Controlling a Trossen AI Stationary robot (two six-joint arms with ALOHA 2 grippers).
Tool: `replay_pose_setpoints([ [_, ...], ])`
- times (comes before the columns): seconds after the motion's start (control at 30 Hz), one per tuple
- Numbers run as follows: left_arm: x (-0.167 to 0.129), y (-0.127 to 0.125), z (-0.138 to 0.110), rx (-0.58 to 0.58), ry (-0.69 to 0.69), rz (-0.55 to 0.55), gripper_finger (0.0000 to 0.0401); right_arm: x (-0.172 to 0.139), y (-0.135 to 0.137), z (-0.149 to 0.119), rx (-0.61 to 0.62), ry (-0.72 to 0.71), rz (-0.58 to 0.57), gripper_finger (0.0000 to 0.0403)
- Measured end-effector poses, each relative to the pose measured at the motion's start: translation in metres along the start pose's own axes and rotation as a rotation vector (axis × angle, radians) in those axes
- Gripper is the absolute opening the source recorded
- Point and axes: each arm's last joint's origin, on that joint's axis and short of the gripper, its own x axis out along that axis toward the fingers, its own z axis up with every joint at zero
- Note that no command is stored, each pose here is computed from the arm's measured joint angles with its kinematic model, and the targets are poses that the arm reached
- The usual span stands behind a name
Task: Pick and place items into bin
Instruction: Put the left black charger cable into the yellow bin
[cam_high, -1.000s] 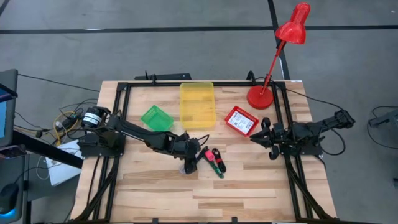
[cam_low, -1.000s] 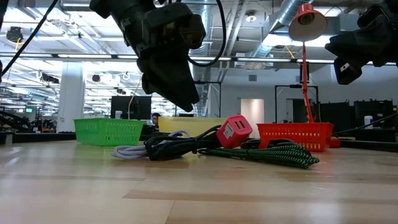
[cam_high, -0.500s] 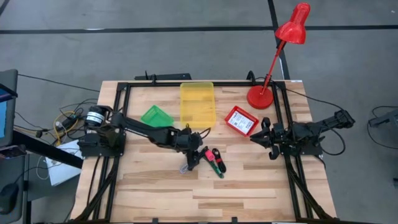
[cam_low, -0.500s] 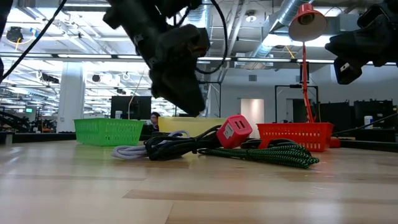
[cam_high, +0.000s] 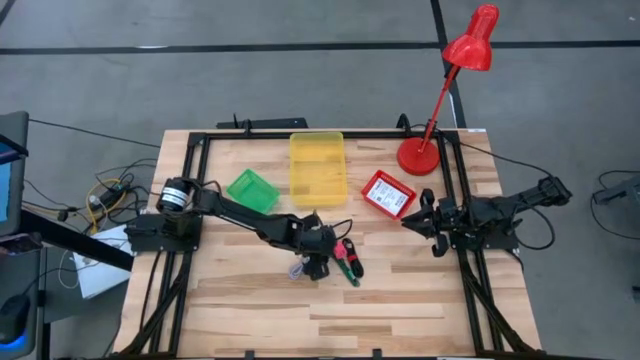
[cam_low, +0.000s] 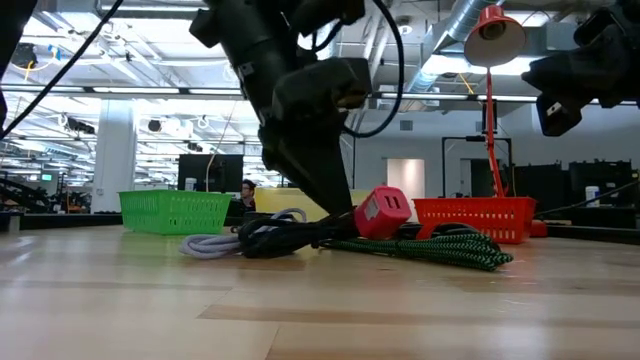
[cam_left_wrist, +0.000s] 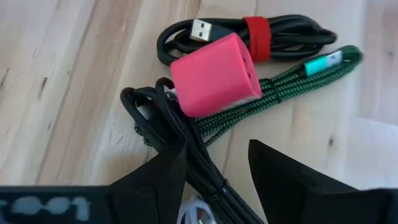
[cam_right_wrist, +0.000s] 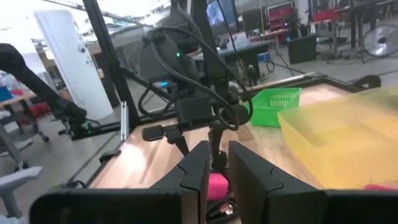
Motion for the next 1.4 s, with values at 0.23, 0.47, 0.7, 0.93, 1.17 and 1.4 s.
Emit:
replay_pose_setpoints([
  [0.23, -0.001, 0.001, 0.000, -0.013, 0.015, 0.035, 0.0166, 0.000, 0.000, 0.000, 0.000, -0.002, 0.000, 0.0054],
  [0.47, -0.002, -0.001, -0.003, -0.035, 0.035, 0.050, 0.0166, 0.000, 0.000, 0.000, 0.000, -0.001, 0.000, 0.0054],
  [0.7, -0.002, -0.004, -0.006, -0.028, 0.037, 0.073, 0.0166, 0.000, 0.000, 0.000, 0.000, -0.001, 0.000, 0.0054],
  [0.93, -0.003, -0.008, -0.008, -0.019, 0.031, 0.083, 0.0166, 0.000, 0.000, 0.000, 0.000, -0.001, 0.001, 0.0054],
  [1.17, -0.003, -0.009, -0.008, -0.021, 0.017, 0.115, 0.0166, 0.000, 0.000, 0.000, 0.000, -0.001, 0.000, 0.0054],
  [1.4, -0.002, 0.000, -0.007, -0.037, 0.040, 0.128, 0.0166, 0.000, 0.000, 0.000, 0.000, -0.001, 0.000, 0.0054],
])
